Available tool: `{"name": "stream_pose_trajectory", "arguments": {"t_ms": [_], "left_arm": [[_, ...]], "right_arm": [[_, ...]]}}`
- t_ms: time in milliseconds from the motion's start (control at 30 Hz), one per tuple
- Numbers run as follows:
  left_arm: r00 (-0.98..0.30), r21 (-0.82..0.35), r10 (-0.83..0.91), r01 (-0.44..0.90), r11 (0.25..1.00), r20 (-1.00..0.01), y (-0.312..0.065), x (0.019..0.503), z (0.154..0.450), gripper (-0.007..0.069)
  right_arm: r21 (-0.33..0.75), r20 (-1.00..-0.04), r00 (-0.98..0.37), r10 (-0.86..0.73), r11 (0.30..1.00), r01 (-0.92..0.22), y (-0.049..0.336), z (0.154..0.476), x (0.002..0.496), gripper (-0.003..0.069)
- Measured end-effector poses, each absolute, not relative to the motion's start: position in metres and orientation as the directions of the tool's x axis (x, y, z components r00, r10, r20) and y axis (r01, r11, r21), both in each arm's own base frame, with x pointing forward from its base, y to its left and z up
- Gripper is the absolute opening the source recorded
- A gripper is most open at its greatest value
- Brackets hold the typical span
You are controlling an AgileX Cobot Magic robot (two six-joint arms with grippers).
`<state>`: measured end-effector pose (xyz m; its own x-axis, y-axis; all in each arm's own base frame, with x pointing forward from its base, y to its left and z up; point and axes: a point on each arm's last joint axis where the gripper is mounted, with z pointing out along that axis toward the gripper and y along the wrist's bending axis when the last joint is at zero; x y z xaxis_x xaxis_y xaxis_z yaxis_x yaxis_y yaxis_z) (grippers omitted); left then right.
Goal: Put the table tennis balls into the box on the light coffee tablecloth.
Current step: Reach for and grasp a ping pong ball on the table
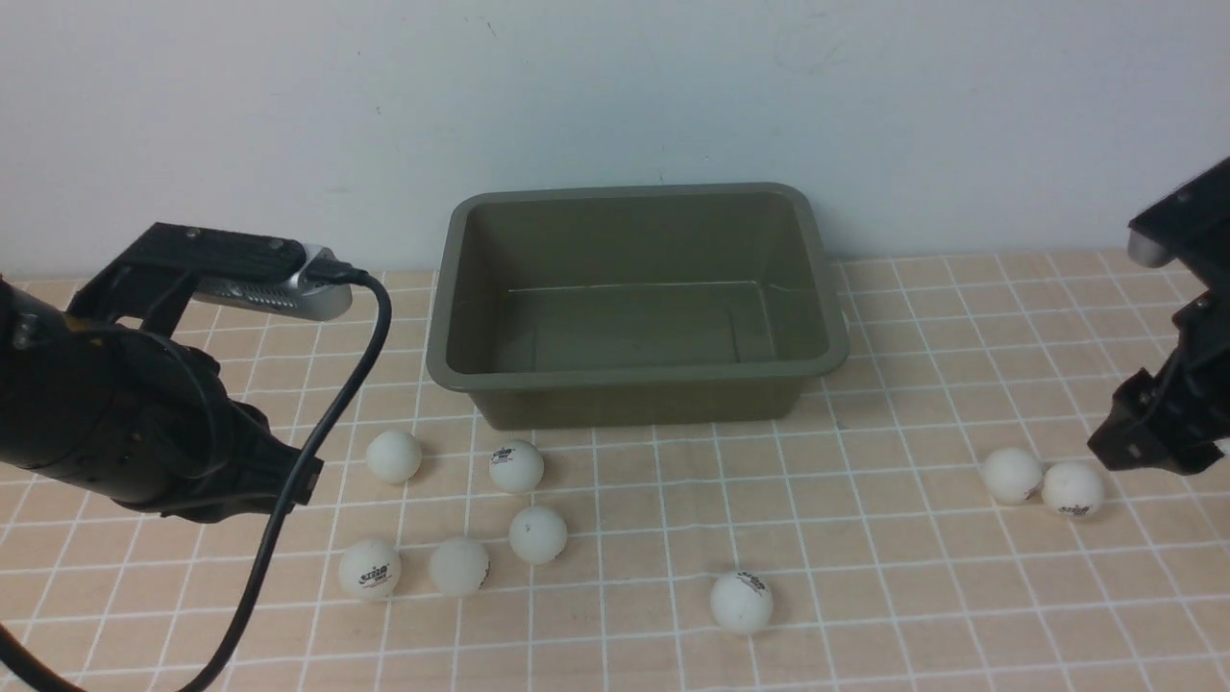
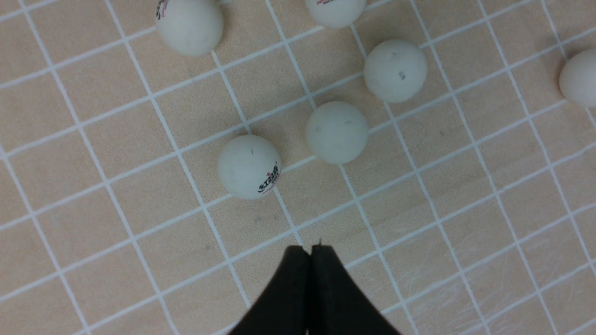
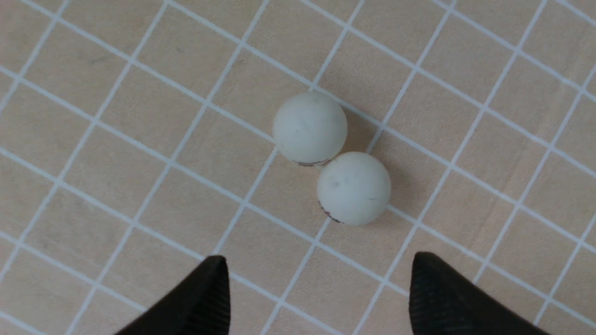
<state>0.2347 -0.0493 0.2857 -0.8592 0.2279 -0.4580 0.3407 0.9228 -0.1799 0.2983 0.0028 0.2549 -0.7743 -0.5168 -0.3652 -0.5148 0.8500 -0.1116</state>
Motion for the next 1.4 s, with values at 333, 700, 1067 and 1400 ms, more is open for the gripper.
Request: {"name": "stream_pose_trajectory", "arguments": {"t_ms": [333, 700, 1067, 1400], "left_arm": [[-0.858, -0.178, 0.231, 0.343, 0.922, -0.459, -0.049, 0.235, 0.286, -0.0069], [-0.864, -0.184, 0.237, 0.347, 0.919, -0.444, -0.050, 0.233, 0.285, -0.0069], [-0.857, -0.179, 0.254, 0.365, 0.914, -0.449, -0.050, 0.233, 0.285, -0.0069], [-0.857, -0.180, 0.254, 0.365, 0.914, -0.449, -0.050, 0.233, 0.285, -0.0069]], "right_arm": [[-0.112, -0.247, -0.785, -0.568, 0.821, -0.559, -0.003, 0.212, 0.322, 0.0488], [-0.082, -0.194, -0.790, -0.582, 0.812, -0.579, -0.004, 0.190, 0.352, 0.0488], [-0.033, -0.146, -0.788, -0.599, 0.799, -0.601, -0.003, 0.172, 0.357, 0.0488], [-0.012, -0.124, -0.790, -0.601, 0.797, -0.604, -0.003, 0.160, 0.359, 0.0417]]}}
